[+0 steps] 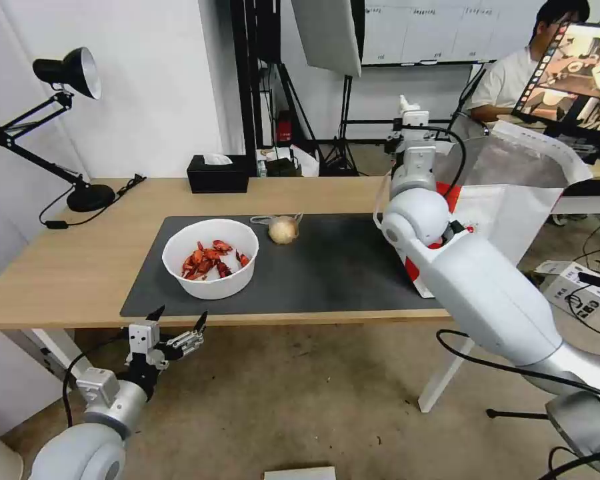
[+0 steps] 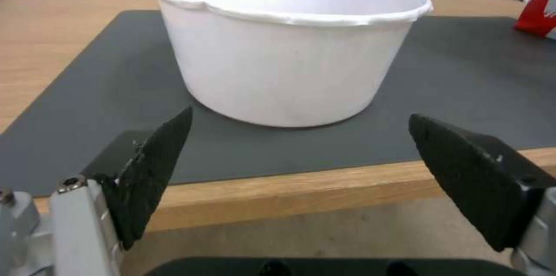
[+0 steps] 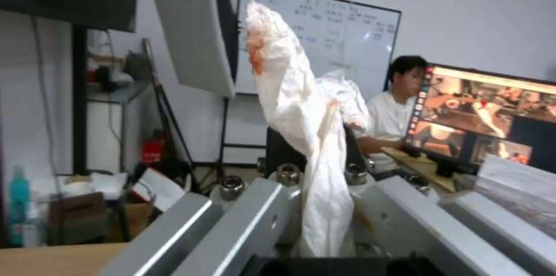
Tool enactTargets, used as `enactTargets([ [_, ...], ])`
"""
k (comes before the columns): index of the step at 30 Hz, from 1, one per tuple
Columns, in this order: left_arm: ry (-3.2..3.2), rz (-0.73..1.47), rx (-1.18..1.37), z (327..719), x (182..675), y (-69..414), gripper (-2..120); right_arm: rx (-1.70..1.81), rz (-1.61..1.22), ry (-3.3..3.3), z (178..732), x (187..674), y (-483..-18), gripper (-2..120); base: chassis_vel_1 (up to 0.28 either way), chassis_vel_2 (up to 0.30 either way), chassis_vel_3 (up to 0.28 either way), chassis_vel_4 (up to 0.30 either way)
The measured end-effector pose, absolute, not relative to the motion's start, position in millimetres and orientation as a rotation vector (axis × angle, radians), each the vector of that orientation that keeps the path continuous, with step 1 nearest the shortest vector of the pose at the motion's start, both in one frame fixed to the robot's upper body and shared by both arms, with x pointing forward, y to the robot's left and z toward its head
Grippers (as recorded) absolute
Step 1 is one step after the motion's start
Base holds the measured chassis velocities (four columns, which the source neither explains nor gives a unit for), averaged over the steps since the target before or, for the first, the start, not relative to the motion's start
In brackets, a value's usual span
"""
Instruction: Pick up the trash from the table and place it into the takeout bag.
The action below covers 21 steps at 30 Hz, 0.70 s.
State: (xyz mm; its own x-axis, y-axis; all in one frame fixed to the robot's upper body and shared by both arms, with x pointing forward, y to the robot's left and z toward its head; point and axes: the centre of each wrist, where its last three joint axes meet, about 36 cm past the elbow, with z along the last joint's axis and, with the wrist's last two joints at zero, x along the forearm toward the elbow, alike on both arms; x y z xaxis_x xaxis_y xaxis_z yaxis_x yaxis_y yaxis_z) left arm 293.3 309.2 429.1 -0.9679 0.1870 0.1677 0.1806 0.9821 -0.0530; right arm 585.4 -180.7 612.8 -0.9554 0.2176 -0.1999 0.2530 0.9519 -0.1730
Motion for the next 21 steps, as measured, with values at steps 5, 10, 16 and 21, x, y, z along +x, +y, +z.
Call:
enactTargets([
  [5, -2.954, 0.055, -0.278, 428, 294, 309, 100, 0.409, -0.322, 2.927, 612, 588, -197, 0, 0.0, 0.0, 0.0, 0.0],
  [10, -2.957, 0.054, -0.282, 428, 297, 310, 100, 0.459, -0.349, 2.969, 610, 584, -207, 7, 0.0, 0.0, 0.0, 0.0],
  [16, -2.961, 0.06, -0.29, 429, 299, 308, 100, 0.455, -0.338, 3.016, 608, 577, -216, 27, 0.0, 0.0, 0.0, 0.0],
  [21, -2.959, 0.064, -0.284, 426, 302, 306, 100, 0.459, -0.34, 3.025, 606, 571, -222, 43, 0.0, 0.0, 0.0, 0.0],
])
